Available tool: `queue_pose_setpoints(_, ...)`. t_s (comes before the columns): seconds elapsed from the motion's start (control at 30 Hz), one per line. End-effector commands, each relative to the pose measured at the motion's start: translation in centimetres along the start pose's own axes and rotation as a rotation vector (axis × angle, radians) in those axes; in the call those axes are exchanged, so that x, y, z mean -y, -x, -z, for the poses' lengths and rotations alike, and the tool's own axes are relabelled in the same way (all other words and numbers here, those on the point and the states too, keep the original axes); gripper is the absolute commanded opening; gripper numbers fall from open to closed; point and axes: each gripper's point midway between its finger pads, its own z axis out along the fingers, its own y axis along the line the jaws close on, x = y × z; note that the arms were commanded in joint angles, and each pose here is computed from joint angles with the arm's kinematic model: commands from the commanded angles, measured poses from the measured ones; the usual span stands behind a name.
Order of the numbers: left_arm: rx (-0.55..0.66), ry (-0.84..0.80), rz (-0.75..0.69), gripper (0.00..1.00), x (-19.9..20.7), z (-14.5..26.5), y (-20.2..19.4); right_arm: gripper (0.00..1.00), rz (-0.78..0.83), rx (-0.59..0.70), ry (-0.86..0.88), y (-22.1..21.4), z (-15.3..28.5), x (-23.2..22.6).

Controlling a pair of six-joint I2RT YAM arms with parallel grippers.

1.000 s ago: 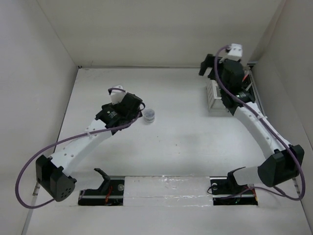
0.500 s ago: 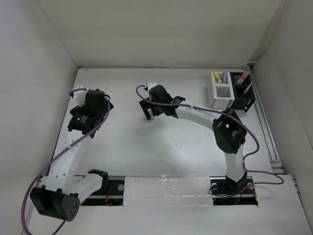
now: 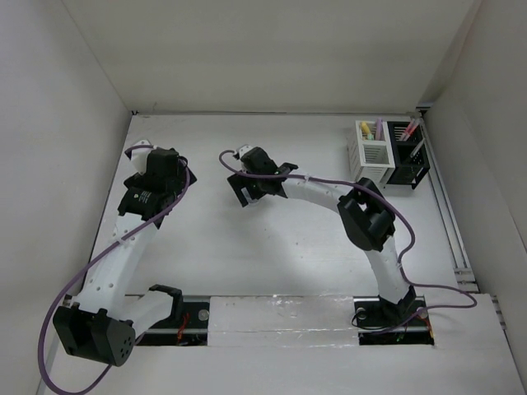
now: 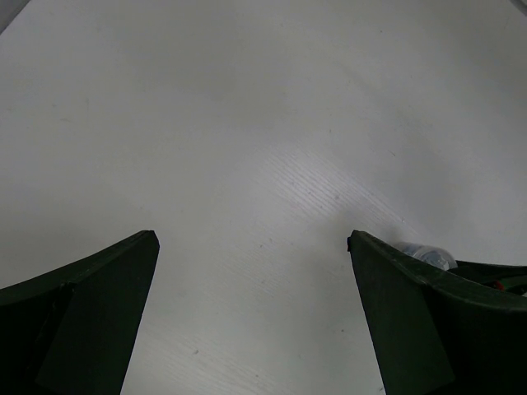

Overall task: Sort the stationery into containers
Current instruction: Pick up the stationery from the center of the board.

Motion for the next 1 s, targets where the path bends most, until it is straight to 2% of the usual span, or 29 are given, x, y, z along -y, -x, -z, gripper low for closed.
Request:
queue_pose_setpoints(0.0,0.007,-0.031,-0.014,1.0,0.6,0.1,0.1,0.96,0.017,0.056,0.046,2.4,0.6,-1.5)
queue_pose_setpoints(0.13,0.014,-0.036,-0.01,1.0,0.7,0.1,0.3,0.89,0.009,0.053,0.055,2.4,0.3,-1.7)
queue_pose_setpoints(0.33,0.008,-0.044,-0.019,1.0,0.6,0.2,0.0,0.65,0.011,0.024,0.051,1.5,-0.9,-1.7)
queue_pose_setpoints(0.37,0.008,-0.044,-0.019,1.0,0.6,0.2,0.0,0.59,0.011,0.024,0.051,1.7,-0.7,-1.7)
queue_pose_setpoints(0.4,0.008,-0.044,-0.019,1.0,0.6,0.2,0.0,0.44,0.011,0.025,0.042,1.7,-0.7,-1.6)
queue_pose_setpoints(0.43,0.002,-0.051,-0.019,1.0,0.7,0.2,-0.1,0.4,0.012,0.016,0.04,1.5,-0.7,-1.6)
queue_pose_setpoints(0.5,0.002,-0.051,-0.019,1.0,0.7,0.2,-0.1,0.39,0.012,0.009,0.03,1.3,-0.7,-1.4)
queue_pose_setpoints(0.57,0.002,-0.051,-0.019,1.0,0.7,0.2,-0.1,0.17,0.012,0.009,0.03,1.3,-0.7,-1.4)
queue_pose_setpoints(0.63,0.002,-0.051,-0.019,1.0,0.7,0.2,-0.1,0.0,0.012,0.017,0.031,1.6,-0.3,-1.4)
queue_pose_setpoints(0.83,0.002,-0.051,-0.019,1.0,0.7,0.2,-0.1,0.0,-0.026,0.149,0.071,5.9,5.1,-1.3)
queue_pose_setpoints(0.97,0.009,-0.056,-0.015,1.0,0.7,0.4,0.1,0.0,-0.083,0.272,0.004,10.0,11.4,3.8)
